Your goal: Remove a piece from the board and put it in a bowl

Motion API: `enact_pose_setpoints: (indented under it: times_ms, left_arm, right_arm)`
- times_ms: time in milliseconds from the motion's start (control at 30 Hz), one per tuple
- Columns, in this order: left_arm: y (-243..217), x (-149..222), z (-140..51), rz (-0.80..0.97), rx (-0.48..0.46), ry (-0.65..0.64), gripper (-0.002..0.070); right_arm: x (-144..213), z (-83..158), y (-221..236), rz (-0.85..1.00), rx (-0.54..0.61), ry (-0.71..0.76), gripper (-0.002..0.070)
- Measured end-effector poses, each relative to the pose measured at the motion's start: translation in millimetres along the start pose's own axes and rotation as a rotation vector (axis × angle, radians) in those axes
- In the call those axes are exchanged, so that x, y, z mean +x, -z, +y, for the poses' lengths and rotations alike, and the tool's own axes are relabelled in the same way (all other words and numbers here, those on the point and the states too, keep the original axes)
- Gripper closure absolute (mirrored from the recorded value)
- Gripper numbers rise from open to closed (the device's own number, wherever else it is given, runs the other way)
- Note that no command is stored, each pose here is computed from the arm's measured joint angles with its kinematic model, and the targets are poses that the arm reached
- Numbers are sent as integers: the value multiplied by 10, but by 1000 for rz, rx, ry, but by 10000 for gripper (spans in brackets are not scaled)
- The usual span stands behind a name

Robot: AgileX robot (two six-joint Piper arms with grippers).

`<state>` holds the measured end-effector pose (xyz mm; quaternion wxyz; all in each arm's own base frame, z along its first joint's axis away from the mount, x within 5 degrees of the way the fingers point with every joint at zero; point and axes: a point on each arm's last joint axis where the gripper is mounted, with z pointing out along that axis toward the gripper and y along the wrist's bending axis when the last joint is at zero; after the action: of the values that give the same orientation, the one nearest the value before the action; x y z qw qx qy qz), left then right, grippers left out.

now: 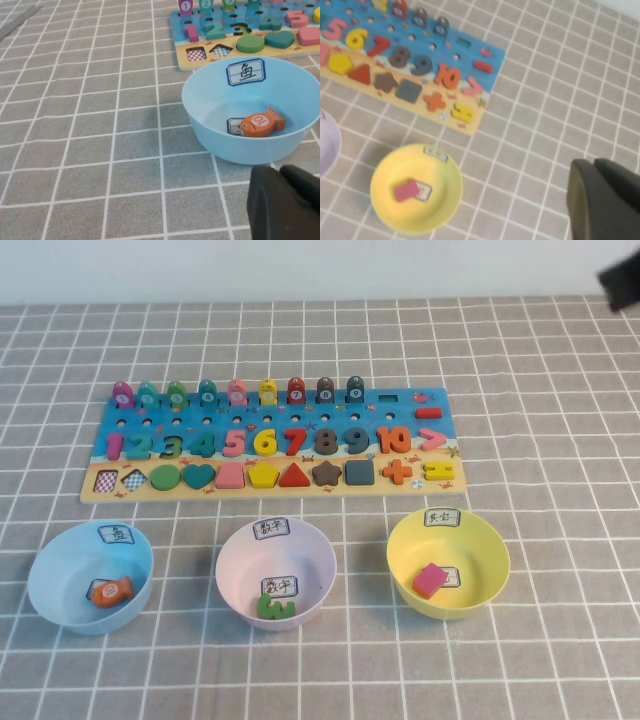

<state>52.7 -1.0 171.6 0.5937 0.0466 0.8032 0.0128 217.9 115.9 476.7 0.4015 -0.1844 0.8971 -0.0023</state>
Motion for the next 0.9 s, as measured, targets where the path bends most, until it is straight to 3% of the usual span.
enact_pose_setpoints:
  times_ms: [233,500,767,900]
  left_arm:
    - [0,0,0,0,0,0,675]
    - [0,0,0,0,0,0,675]
    - [0,0,1,0,-1,0,675]
    - [0,0,1,0,-1,0,675]
  right_arm:
    - [372,-40,15,68,16,14,692]
    - [888,53,-391,157,13,-23,692]
    - [1533,-131,-831,-147,7,-90,692]
    - [2113,-308,-890,-345,76,-170,693]
